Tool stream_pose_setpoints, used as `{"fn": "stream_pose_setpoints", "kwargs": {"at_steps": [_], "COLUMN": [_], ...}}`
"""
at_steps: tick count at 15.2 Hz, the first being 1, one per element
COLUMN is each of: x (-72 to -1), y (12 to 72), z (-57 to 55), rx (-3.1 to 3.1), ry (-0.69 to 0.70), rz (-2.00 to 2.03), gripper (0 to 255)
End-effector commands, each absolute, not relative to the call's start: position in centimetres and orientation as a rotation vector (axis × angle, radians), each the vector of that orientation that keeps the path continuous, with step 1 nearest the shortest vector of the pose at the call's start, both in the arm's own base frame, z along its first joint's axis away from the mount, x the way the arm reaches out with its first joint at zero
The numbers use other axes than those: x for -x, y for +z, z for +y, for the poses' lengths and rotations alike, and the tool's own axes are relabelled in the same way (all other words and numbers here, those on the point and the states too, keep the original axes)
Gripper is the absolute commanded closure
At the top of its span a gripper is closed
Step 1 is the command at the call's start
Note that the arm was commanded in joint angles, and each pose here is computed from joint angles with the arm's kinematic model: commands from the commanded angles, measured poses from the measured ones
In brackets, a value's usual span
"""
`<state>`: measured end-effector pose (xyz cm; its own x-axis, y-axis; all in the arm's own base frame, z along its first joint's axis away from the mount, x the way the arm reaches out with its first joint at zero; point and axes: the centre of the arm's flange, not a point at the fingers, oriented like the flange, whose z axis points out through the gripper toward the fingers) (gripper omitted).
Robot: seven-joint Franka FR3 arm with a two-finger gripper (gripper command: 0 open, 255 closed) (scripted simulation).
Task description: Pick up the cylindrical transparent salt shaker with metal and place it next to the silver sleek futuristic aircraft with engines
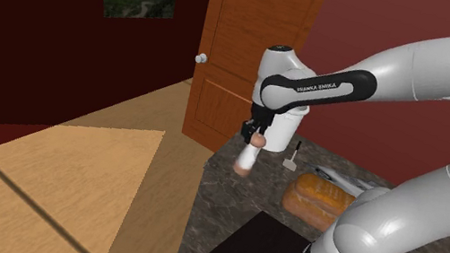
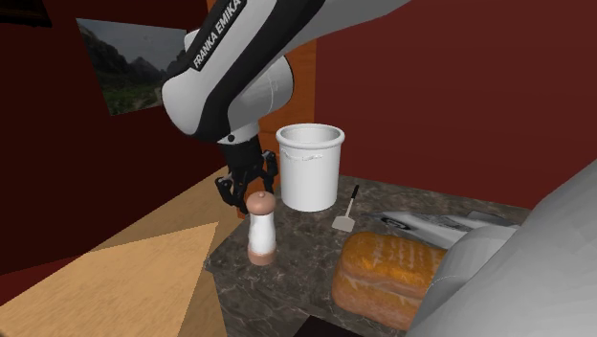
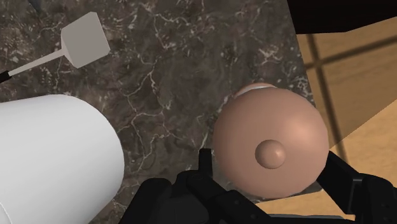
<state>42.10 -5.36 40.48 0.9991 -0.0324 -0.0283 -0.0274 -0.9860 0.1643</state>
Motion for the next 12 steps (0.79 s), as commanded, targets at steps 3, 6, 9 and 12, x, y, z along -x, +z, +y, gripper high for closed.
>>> {"fn": "stream_pose_setpoints", "kwargs": {"at_steps": [3, 6, 9, 12], "x": [-42.1, -42.1, -42.1, -42.1], "y": [42.6, 44.1, 45.7, 47.3], "z": [-5.4, -5.4, -5.4, -5.4], "rx": [-2.976, -2.976, -2.976, -2.976], "ry": [-0.046, -0.046, -0.046, -0.046], "rz": [-0.045, -0.045, -0.045, -0.045], "gripper": [255, 255, 255, 255]}}
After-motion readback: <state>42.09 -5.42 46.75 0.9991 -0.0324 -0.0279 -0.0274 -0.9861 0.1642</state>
